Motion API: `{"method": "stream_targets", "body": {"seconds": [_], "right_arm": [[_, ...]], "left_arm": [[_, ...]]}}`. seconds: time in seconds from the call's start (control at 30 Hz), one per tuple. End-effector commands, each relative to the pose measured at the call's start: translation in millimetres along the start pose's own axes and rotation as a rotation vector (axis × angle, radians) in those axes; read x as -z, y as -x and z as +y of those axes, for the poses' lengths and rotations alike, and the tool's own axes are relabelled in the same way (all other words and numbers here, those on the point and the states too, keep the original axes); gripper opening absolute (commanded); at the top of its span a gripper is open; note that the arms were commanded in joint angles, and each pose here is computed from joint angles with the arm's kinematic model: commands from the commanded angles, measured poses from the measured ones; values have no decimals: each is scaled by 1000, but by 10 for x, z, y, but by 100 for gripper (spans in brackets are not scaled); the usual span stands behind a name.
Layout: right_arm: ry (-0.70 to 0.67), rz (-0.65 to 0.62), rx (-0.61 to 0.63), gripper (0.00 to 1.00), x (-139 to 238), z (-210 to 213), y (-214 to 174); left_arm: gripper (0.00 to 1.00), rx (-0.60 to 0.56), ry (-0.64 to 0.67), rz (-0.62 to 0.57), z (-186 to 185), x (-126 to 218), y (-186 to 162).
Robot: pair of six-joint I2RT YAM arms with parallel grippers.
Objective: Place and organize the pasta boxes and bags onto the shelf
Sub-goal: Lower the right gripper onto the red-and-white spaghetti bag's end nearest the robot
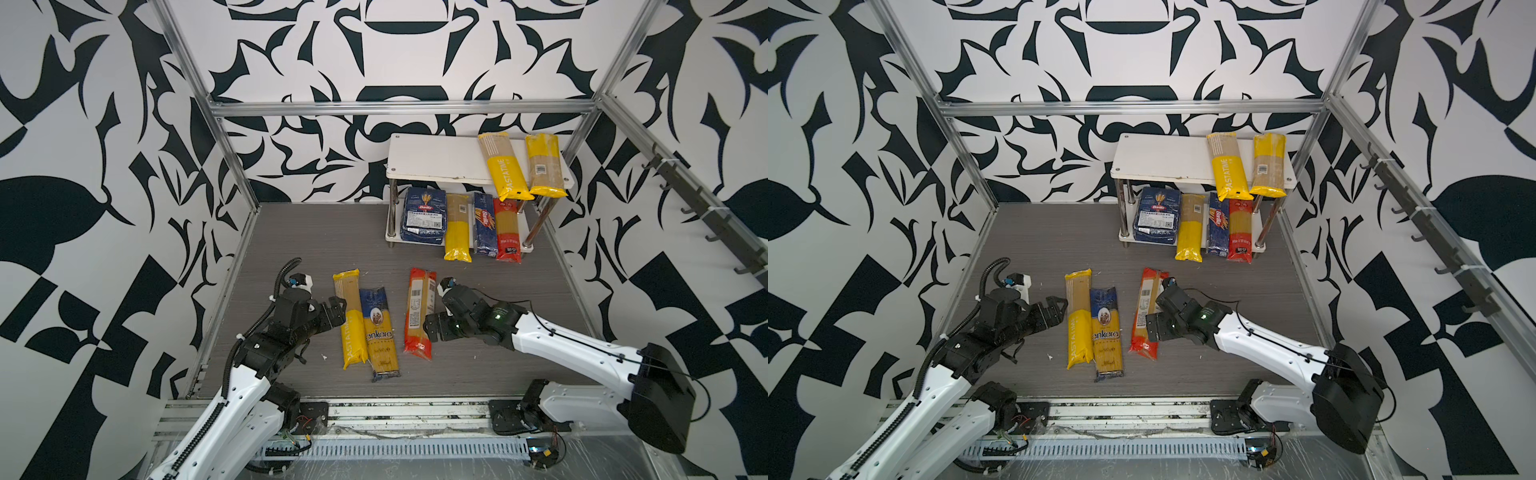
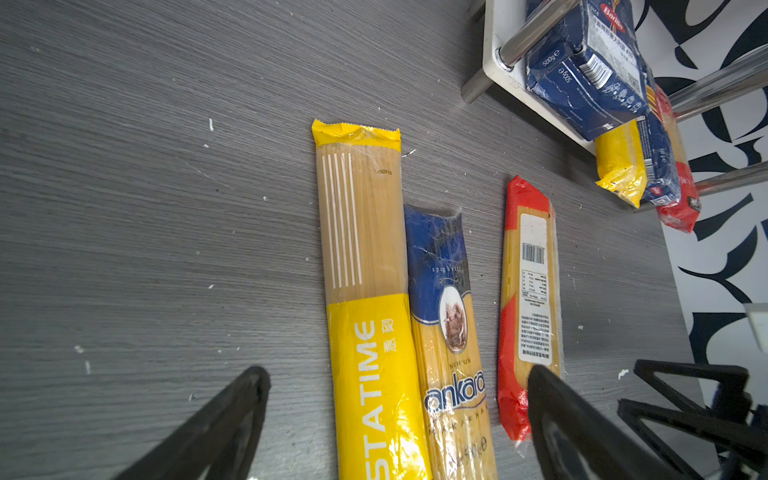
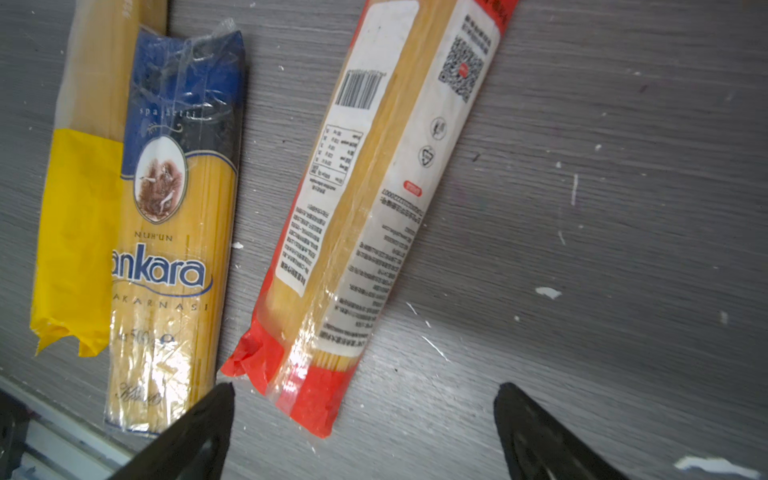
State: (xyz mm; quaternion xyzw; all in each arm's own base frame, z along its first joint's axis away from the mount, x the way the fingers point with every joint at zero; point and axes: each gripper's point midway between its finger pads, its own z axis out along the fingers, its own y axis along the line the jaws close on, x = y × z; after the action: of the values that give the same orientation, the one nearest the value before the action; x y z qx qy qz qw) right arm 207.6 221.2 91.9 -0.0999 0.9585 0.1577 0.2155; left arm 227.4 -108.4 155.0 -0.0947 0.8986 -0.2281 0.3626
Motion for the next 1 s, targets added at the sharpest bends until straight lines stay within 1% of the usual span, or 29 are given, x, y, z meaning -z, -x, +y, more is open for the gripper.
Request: {"method": "stream_targets", "body": {"seconds": [0.0,0.13,0.23,0.33,0.73,0.97], "right_arm": [[-13,-26,-14,100,-100,75,13],[-53,-18,10,100,-252,133,-60],[-107,-36,35,100,-338,141,-58],[-129,-35,42,100,-424,172,-64],[-141,-54,4,100,-610,232,-133],[-122,-56,13,100,-646,320,-160]], "left_arm": [[99,-4,-5,8,22,-29,-55],[99,-6,-3,19,32,-44,-80],[99,-10,-4,17,23,-45,-70],[99,-14,-4,21,22,-56,-75],[99,-26,-5,32,2,-83,-71],[99,-27,-3,30,4,-77,-64]]}}
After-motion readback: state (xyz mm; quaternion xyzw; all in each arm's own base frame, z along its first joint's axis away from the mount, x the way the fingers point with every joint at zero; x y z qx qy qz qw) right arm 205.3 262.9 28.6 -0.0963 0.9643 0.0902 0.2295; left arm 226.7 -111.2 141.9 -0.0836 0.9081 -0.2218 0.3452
